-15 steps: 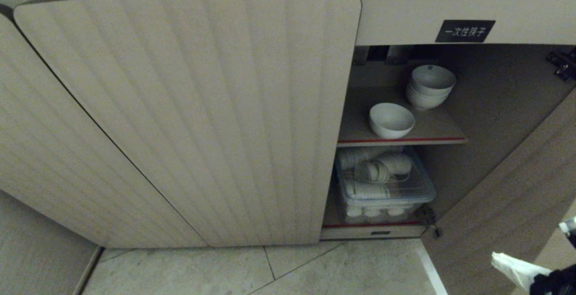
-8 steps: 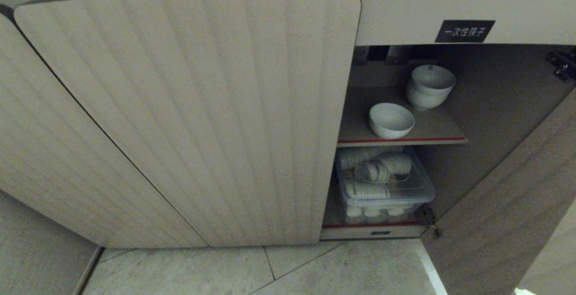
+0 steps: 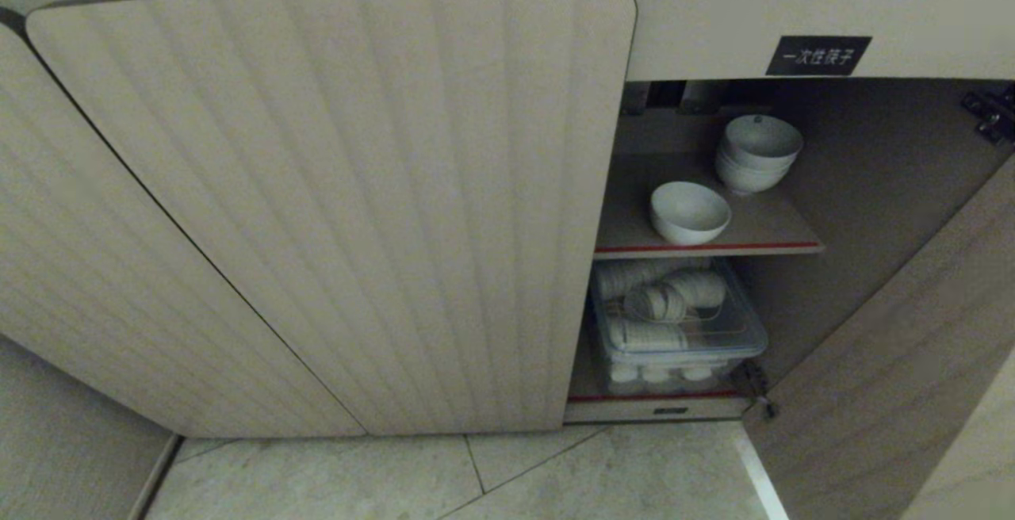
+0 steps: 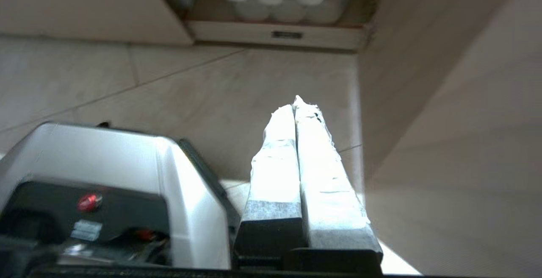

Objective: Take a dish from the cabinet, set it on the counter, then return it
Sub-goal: Close the cabinet door

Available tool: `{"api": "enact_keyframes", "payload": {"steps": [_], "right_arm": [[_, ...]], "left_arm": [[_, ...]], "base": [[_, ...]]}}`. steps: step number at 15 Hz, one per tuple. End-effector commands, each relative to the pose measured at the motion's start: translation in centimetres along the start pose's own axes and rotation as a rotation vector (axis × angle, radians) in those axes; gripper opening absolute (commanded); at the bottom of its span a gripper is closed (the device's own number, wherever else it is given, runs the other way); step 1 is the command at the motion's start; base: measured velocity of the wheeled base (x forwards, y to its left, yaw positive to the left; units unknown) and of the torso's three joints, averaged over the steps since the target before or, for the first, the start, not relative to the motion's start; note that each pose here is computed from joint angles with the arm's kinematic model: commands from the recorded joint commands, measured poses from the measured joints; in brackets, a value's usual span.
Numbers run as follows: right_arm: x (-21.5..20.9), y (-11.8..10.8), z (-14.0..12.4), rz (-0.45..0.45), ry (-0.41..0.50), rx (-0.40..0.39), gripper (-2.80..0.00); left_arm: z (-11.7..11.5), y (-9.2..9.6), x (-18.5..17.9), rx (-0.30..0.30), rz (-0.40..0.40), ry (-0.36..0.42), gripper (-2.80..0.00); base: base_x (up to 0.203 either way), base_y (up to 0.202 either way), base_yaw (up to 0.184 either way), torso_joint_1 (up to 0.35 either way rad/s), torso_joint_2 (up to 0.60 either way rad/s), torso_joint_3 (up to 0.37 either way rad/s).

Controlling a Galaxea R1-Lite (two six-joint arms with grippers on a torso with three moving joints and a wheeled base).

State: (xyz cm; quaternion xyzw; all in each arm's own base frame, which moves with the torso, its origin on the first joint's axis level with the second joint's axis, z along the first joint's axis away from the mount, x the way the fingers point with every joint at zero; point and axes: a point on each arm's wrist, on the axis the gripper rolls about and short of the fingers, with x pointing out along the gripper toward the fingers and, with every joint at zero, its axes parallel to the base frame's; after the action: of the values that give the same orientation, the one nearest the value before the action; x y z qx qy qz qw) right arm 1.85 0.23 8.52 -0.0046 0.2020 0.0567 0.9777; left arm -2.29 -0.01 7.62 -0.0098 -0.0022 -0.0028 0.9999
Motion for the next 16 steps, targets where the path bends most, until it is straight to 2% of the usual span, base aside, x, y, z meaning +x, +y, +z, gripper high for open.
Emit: {"api": "enact_keyframes", "payload": {"steps": [1,3,7,9,16], "right_arm": [[-1.14,0.00,-0.89,-0.018,-0.087,0.002,-2.80],[-1.58,0.00,-1.22,-0.016,-0.134,-0.002,-2.80],[-1.58,0.00,-1.23,-0.010,-0.132,0.001,-2.80],[-1.55,0.00,-1.26,0.032,-0.129,-0.014,-2.80],[-1.57,0.00,-1.25,0.022,-0.131,-0.010,-2.80]], "left_arm": [[0.00,0.00,0.00,0.000,-0.001,0.000,-2.80],[0.00,0.00,0.00,0.000,-0.001,0.000,-2.80],[0.00,0.00,0.00,0.000,-0.002,0.000,-2.80],[0.00,0.00,0.00,0.000,-0.002,0.000,-2.80],[0.00,0.00,0.00,0.000,-0.001,0.000,-2.80]], "base": [[0.000,0.000,0.000,0.000,0.00,0.000],[0.000,0.000,0.000,0.000,0.00,0.000],[0.000,0.000,0.000,0.000,0.00,0.000],[0.000,0.000,0.000,0.000,0.00,0.000],[0.000,0.000,0.000,0.000,0.00,0.000]]}}
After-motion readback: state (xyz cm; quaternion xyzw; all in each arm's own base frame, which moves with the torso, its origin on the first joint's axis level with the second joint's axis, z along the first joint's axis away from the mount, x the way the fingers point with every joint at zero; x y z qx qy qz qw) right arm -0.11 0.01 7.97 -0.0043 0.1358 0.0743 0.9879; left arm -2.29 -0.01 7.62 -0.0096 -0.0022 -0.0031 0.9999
